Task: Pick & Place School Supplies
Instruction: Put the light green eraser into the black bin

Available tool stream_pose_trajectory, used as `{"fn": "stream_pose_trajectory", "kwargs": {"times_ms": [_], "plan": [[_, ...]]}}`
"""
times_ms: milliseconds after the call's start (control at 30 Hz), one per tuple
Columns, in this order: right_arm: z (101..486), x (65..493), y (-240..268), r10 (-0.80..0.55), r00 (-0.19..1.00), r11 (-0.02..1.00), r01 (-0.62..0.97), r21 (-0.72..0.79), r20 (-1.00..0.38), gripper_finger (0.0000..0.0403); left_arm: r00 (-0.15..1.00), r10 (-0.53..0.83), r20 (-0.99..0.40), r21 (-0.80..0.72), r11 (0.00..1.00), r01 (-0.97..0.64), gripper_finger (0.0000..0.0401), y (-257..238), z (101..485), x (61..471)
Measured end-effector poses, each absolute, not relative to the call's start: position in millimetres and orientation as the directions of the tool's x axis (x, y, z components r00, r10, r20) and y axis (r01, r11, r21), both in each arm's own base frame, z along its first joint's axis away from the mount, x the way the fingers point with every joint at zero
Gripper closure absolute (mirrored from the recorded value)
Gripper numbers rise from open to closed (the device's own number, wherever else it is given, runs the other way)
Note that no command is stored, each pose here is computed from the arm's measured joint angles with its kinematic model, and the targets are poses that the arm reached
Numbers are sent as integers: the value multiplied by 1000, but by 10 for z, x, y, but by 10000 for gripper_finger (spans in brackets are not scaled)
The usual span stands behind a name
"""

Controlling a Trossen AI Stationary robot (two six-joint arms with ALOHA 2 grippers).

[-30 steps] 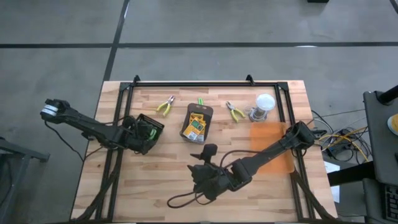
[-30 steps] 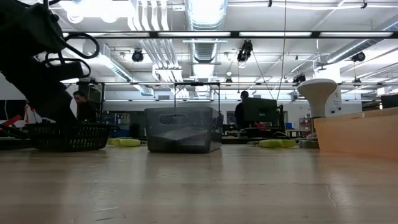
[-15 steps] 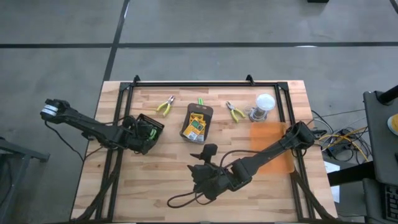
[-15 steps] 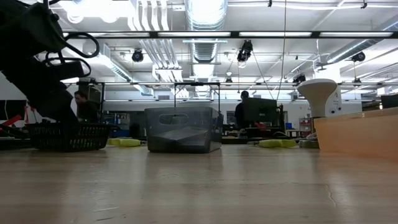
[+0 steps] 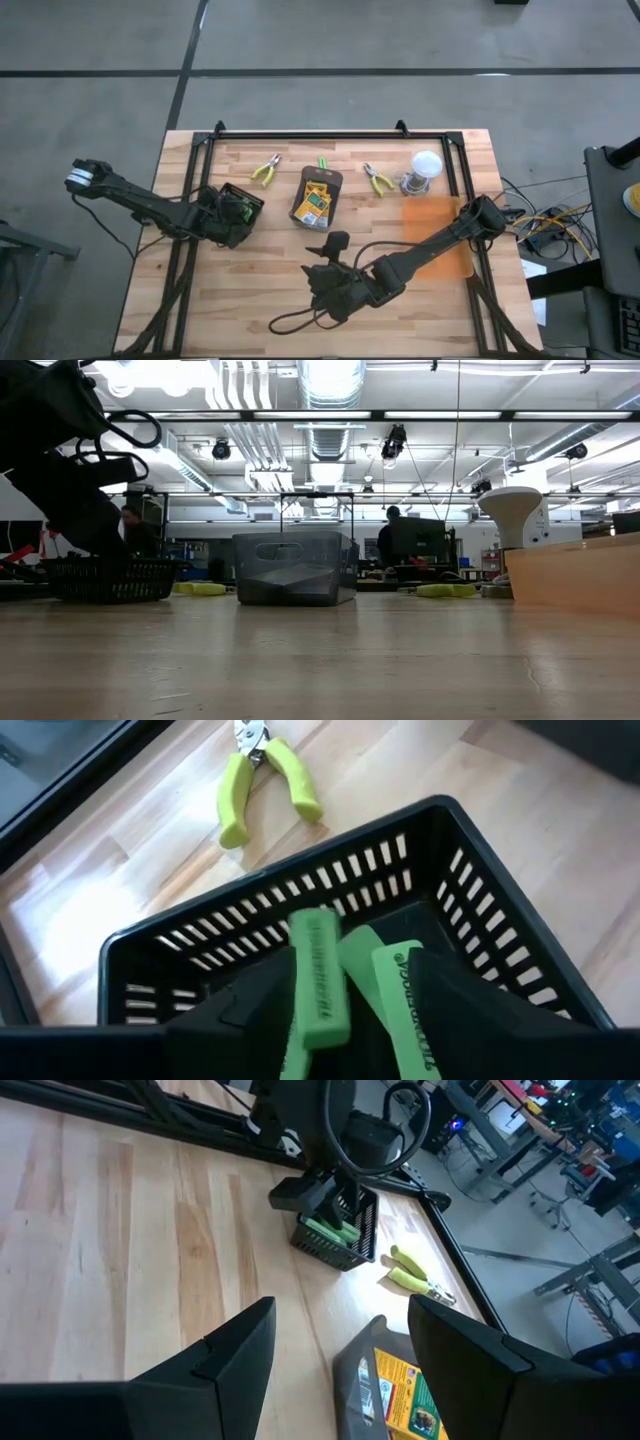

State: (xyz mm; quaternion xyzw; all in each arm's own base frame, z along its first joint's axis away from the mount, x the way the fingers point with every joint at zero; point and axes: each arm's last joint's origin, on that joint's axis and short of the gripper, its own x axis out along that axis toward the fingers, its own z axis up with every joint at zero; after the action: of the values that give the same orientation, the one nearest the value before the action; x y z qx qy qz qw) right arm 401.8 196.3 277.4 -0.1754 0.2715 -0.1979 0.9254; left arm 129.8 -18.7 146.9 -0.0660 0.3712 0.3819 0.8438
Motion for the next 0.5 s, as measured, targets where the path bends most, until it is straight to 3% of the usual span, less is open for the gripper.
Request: {"fn": "stream_pose_trajectory", "kwargs": {"times_ms": [300,500], "plan": [[2774,4018,1963,-461,774,860,270,-432,-433,179,438,622,-649,208,699,-685,192,-184,1510,1317],[2773,4016,1967,-458,775,861,266,-433,-435,179,483,614,-624,284,754,-592,192,-216,1725,1429]]}}
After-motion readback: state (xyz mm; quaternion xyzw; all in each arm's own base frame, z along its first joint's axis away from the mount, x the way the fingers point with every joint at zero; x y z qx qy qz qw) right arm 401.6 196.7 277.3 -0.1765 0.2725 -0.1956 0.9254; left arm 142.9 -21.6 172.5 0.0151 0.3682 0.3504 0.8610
